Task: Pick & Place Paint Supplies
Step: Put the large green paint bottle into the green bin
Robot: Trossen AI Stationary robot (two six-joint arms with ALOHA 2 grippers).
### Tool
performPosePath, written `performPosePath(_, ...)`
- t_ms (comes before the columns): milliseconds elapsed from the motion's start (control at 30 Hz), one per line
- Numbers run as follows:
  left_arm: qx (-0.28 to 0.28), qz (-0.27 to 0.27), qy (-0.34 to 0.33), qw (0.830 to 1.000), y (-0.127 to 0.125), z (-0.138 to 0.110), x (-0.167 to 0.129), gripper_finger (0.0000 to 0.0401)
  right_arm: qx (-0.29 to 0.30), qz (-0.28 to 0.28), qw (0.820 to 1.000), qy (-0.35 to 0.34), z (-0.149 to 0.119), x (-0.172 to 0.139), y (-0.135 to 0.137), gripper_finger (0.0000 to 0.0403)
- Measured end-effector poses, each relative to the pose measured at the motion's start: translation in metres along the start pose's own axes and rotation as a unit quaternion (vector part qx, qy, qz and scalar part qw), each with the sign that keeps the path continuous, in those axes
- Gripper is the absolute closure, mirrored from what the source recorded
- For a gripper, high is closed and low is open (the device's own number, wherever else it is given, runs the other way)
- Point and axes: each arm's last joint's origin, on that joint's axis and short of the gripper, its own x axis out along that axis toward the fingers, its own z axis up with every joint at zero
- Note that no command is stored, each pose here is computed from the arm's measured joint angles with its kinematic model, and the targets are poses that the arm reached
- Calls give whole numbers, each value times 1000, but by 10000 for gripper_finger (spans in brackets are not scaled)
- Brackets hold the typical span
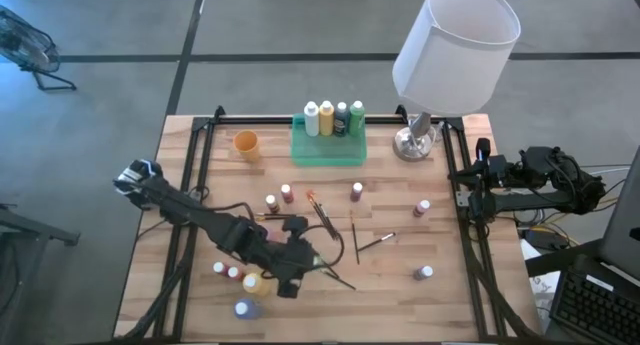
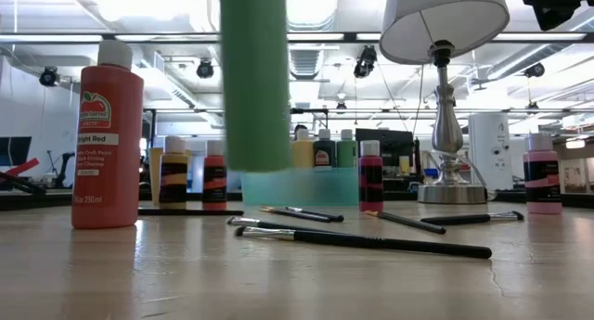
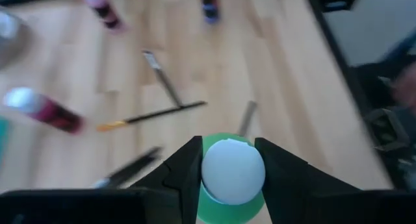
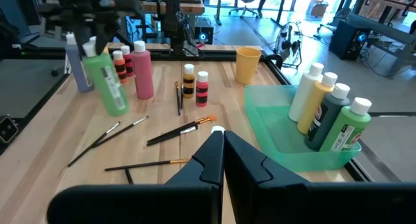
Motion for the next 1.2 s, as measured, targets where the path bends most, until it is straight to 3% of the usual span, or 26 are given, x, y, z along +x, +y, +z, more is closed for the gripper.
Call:
performPosePath(667, -23, 77, 0, 997, 64, 21, 6, 266, 0, 0, 1000, 0, 0, 0, 0, 394)
performPosePath(933, -33, 110, 4, 993, 98, 22, 6, 266, 0, 0, 1000, 0, 0, 0, 0, 394)
performPosePath(1200, -70, 155, -12, 985, 141, 25, -11, 266, 0, 0, 1000, 0, 0, 0, 0, 394)
